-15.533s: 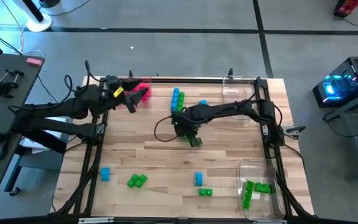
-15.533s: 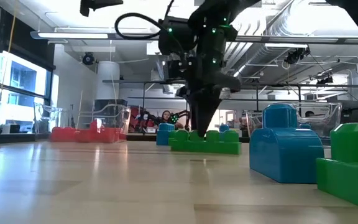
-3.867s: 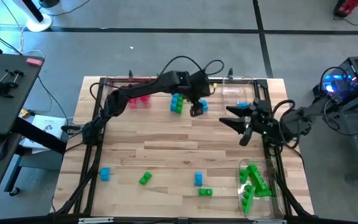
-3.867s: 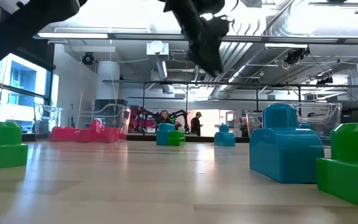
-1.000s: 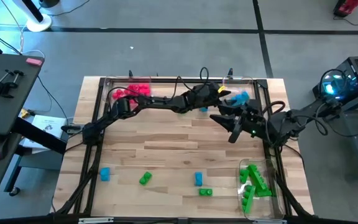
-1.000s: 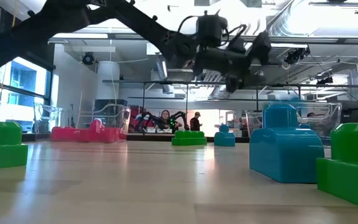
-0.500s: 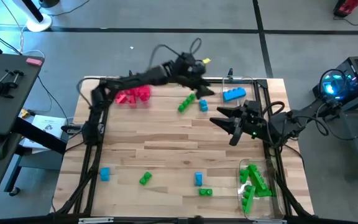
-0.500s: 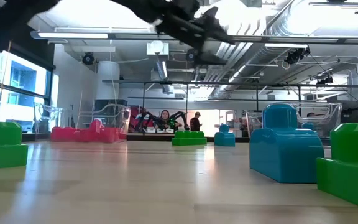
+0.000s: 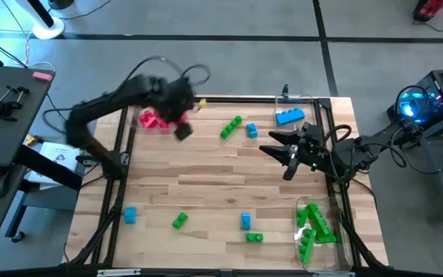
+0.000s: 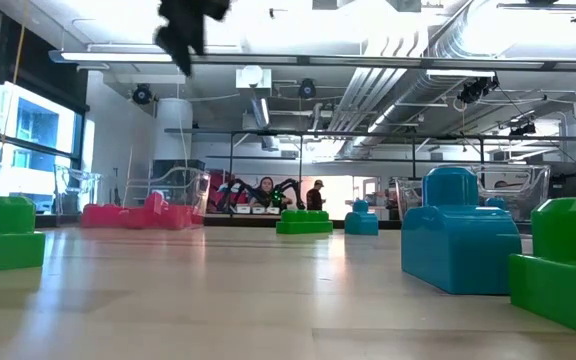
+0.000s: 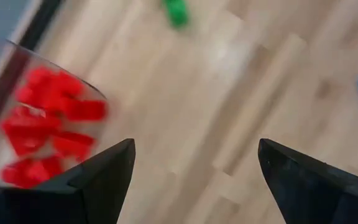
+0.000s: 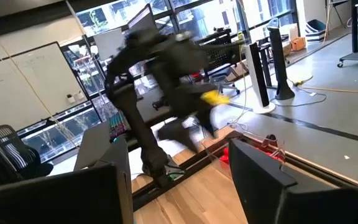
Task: Sort blocks
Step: Put the blue game piece into the top right transparent bin
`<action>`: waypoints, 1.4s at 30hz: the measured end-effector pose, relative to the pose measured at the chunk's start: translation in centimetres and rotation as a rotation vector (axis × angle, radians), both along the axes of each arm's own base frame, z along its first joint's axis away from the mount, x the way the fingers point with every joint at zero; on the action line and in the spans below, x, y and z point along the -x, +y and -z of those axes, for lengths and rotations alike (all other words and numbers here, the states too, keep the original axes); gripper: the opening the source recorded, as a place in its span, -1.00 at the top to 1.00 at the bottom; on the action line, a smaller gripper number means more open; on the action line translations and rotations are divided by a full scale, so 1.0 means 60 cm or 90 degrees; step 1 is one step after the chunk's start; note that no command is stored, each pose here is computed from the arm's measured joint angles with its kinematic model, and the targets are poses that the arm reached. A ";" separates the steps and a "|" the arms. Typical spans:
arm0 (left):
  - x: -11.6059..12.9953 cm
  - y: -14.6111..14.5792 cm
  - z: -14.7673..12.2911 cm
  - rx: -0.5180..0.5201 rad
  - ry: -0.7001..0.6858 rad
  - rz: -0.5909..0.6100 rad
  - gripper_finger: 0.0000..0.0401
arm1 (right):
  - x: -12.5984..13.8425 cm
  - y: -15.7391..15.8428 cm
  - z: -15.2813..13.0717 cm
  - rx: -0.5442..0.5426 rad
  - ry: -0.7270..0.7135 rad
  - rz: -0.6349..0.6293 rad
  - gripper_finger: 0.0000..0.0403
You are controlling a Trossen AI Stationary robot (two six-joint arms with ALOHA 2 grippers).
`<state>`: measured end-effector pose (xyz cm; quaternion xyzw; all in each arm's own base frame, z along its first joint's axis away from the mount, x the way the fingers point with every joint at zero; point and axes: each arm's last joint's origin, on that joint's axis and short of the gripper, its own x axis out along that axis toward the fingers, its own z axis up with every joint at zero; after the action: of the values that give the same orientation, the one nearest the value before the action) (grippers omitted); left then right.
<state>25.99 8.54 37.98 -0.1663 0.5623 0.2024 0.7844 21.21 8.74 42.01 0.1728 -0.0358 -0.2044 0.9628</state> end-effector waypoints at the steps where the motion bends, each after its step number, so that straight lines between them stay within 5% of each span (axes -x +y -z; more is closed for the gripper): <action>1: 0.016 -0.025 0.000 0.003 -0.016 0.005 -0.62 | 0.000 0.000 0.000 0.000 0.000 0.000 0.20; 5: 0.091 -0.117 0.028 0.024 -0.083 -0.022 -0.62 | 0.000 0.000 0.000 0.000 0.000 0.000 0.20; 13: 0.220 -0.207 0.155 0.152 -0.058 -0.296 -0.62 | 0.000 0.000 0.000 0.007 0.004 0.000 0.20; 18: 0.226 -0.262 0.201 0.181 0.031 -0.294 -0.62 | 0.000 0.000 0.001 0.008 0.007 0.000 0.20; 27: 0.241 -0.368 0.275 0.066 0.308 -0.311 -0.62 | 0.000 0.000 0.007 0.012 0.026 -0.001 0.20; 42: 0.224 -0.430 0.316 0.128 0.233 -0.478 -0.62 | 0.001 0.000 0.015 0.032 0.060 -0.002 0.20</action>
<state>12.55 -17.24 19.04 -0.3964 0.6094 0.4442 0.5236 21.17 8.73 41.09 0.1391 0.0050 -0.2100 0.9678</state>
